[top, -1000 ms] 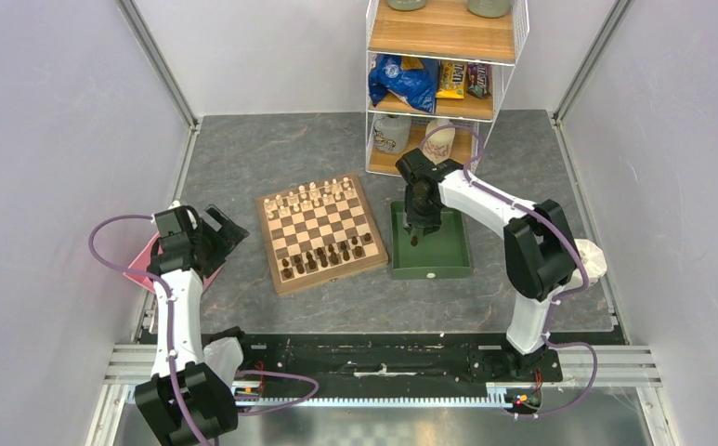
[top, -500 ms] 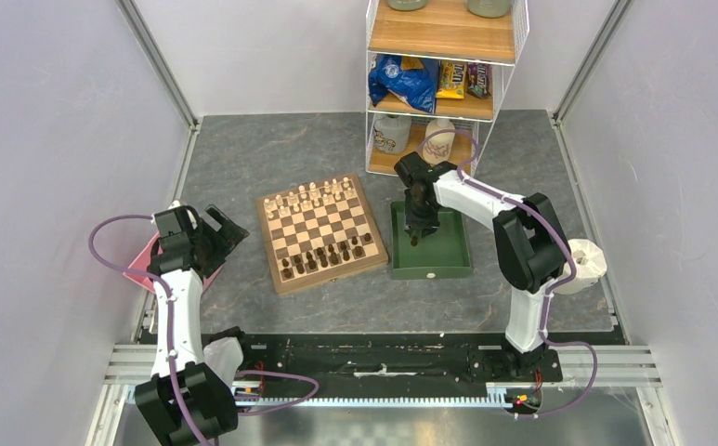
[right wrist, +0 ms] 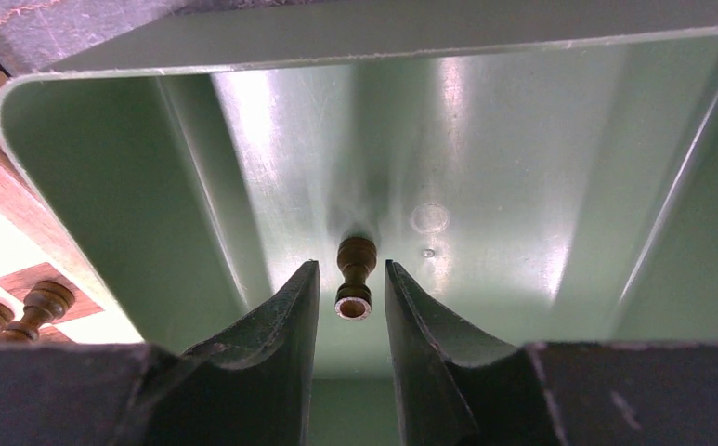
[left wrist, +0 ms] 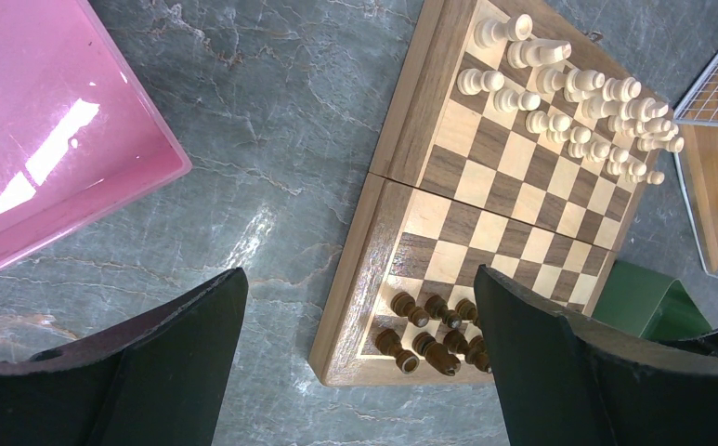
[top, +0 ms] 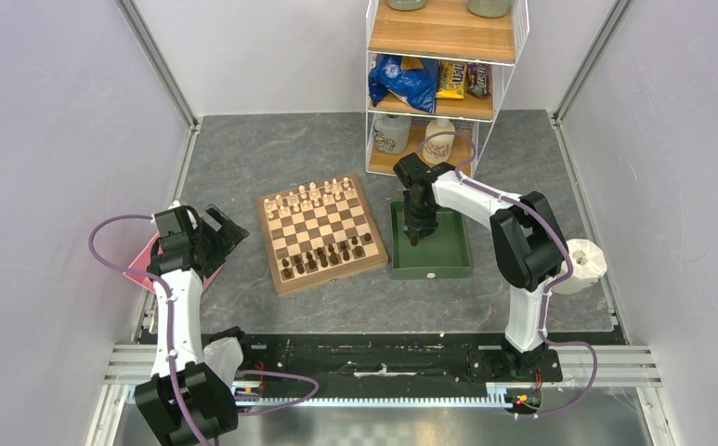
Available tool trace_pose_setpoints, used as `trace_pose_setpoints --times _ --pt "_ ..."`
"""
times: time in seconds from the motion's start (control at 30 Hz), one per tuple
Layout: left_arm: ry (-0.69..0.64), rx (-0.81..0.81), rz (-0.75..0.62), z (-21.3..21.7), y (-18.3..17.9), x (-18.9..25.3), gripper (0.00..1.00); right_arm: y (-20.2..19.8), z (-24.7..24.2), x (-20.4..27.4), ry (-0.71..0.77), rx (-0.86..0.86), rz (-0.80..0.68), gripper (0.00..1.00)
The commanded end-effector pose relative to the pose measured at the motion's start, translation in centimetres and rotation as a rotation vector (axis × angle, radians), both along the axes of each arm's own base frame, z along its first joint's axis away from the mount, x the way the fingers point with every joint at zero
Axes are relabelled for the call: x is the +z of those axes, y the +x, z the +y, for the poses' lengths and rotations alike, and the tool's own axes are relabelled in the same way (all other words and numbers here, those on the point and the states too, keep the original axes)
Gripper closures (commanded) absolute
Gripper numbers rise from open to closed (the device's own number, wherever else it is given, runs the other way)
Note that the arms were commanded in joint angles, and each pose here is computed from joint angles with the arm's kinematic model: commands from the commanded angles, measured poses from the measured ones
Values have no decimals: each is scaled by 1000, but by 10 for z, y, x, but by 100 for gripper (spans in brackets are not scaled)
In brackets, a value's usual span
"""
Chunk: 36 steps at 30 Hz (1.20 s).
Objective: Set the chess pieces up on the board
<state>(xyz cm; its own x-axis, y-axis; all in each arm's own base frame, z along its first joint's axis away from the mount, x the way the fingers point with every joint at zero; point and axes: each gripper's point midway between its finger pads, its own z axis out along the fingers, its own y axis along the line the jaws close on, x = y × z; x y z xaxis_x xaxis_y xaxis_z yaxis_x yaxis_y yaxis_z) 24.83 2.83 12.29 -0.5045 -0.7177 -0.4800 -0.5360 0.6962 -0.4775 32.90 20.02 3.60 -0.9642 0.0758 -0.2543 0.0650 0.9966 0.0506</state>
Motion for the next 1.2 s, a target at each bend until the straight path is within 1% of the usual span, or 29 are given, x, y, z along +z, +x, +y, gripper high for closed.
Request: trace_pose_setpoints --times 0.0,0.3,0.53,0.67,1.0,1.1,1.17 --pt "12 -24 -34 1 6 8 1 2 1 -1 10 -3 -5 61" --pt "12 -25 -35 1 5 8 1 0 0 -2 9 -6 3 67" --pt "12 -24 -34 1 5 7 1 -2 0 -2 9 -5 12 66" --pt "11 -24 -35 1 6 8 1 -3 0 -3 9 -6 17 67" --pt "12 -25 -37 1 6 8 1 -5 -2 0 5 -3 14 78" --pt "11 -25 -37 1 6 8 1 -5 -2 6 8 -1 5 81" --pt "12 -25 -36 1 6 8 1 -3 -2 14 13 0 -13 82"
